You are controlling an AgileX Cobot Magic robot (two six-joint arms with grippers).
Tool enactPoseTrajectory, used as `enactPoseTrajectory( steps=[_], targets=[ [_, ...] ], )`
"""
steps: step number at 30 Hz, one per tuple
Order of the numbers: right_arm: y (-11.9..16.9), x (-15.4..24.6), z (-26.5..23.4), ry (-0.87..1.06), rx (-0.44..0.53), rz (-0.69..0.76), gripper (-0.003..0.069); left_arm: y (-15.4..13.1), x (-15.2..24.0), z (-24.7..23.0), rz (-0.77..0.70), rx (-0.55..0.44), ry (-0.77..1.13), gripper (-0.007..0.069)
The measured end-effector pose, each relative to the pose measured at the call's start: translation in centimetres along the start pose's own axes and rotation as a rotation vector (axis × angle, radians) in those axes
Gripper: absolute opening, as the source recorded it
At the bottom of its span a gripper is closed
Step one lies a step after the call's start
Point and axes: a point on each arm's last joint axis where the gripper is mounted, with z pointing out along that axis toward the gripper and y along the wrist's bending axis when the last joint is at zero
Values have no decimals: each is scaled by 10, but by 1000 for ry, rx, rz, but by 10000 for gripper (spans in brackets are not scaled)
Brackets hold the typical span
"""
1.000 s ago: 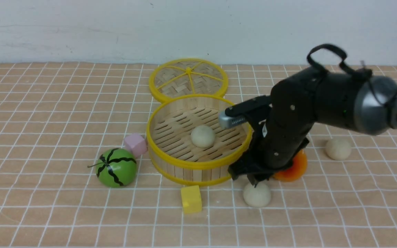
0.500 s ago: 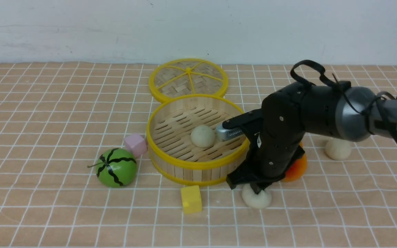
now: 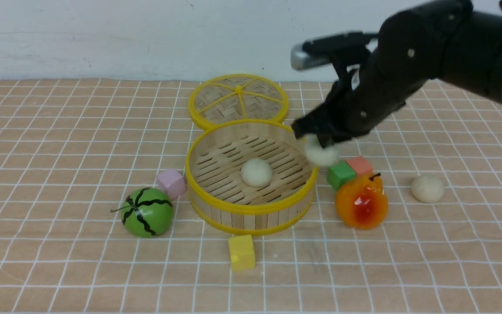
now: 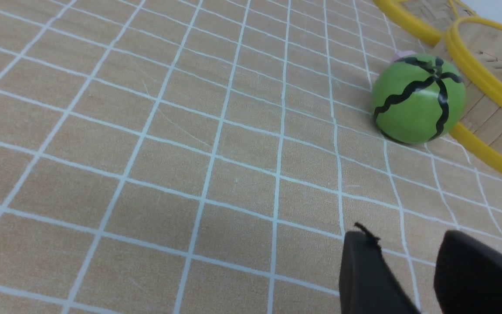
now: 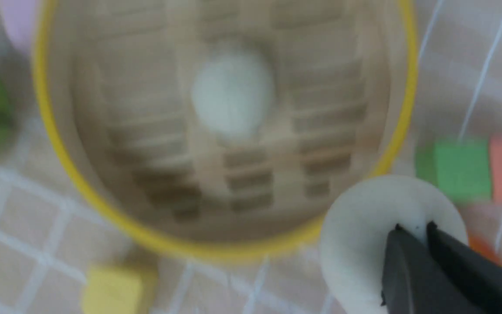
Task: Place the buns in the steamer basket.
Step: Use the right arm to put the steamed stuffed bun into the steamer
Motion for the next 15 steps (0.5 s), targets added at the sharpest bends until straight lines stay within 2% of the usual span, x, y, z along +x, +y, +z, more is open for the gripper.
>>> enactPoseTrajectory(
  steps=[6, 15],
  targets=[
    [1, -7, 30, -32, -5, 1, 2, 0, 0, 0, 0, 0, 0, 238],
    [-1, 16, 111, 37, 1, 6, 14, 0, 0, 0, 0, 0, 0, 238]
  ],
)
